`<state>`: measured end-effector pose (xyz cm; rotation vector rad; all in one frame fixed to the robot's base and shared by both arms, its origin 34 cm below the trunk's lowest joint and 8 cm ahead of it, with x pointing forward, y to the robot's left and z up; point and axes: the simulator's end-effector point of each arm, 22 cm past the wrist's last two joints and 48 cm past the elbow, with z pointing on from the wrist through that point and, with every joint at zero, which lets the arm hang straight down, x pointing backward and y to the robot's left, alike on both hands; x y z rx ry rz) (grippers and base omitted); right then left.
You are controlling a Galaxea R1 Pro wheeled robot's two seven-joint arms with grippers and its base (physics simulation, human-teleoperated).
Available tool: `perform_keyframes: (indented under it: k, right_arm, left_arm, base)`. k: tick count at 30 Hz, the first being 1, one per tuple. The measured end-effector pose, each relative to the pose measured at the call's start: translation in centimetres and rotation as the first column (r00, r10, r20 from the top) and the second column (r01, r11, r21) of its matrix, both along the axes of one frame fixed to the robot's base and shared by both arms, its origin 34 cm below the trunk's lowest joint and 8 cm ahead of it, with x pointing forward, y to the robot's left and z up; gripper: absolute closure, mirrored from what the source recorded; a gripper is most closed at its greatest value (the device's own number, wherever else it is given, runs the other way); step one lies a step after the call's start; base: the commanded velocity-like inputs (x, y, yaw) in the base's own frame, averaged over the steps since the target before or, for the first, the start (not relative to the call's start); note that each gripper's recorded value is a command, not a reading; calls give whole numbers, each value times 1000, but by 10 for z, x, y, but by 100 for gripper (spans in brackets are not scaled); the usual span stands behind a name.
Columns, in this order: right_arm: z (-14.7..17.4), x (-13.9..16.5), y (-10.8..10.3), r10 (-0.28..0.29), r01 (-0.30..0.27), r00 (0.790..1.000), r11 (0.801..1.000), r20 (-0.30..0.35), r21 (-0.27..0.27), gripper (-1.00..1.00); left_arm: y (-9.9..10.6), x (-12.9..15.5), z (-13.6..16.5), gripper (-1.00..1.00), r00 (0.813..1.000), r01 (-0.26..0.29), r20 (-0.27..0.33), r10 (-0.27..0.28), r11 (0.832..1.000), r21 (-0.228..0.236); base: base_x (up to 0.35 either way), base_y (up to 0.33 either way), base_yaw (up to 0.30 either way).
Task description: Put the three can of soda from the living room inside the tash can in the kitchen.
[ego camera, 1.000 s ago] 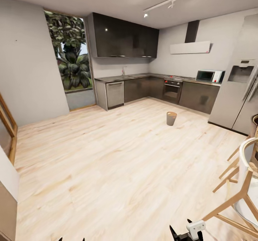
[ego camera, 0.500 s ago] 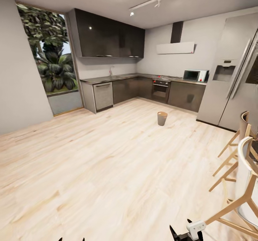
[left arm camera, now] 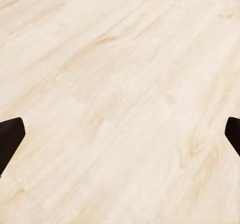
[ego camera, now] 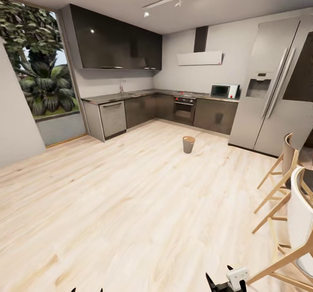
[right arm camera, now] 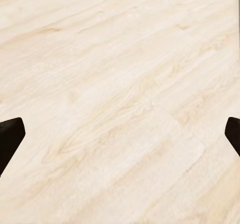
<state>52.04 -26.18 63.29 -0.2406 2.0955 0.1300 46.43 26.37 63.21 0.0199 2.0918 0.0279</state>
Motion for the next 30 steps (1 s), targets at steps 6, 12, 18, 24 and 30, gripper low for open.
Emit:
perform_keyframes:
  k: [6,12,18,24,30]
  right_arm:
    - [0,0,0,0,0,1000,1000,0,0,-100]
    - [0,0,0,-1,1,1000,1000,0,1,-100]
    - [0,0,0,-1,1,1000,1000,0,1,-100]
    - [0,0,-1,-1,1,1000,1000,0,0,-100]
    - [0,0,0,-1,1,1000,1000,1,1,-100]
  left_arm:
    - [0,0,0,-100,1000,0,0,0,1000,1]
    - [0,0,0,-100,1000,0,1,0,1000,0]
    - [0,0,1,-100,1000,1,1,-1,1000,0]
    - [0,0,0,-100,1000,0,0,0,1000,0]
    - [0,0,0,-100,1000,0,0,0,1000,0]
  base:
    - [283,199,-169]
    - [283,199,-159]
    - [283,196,-158]
    - [283,189,-148]
    - [283,186,-130]
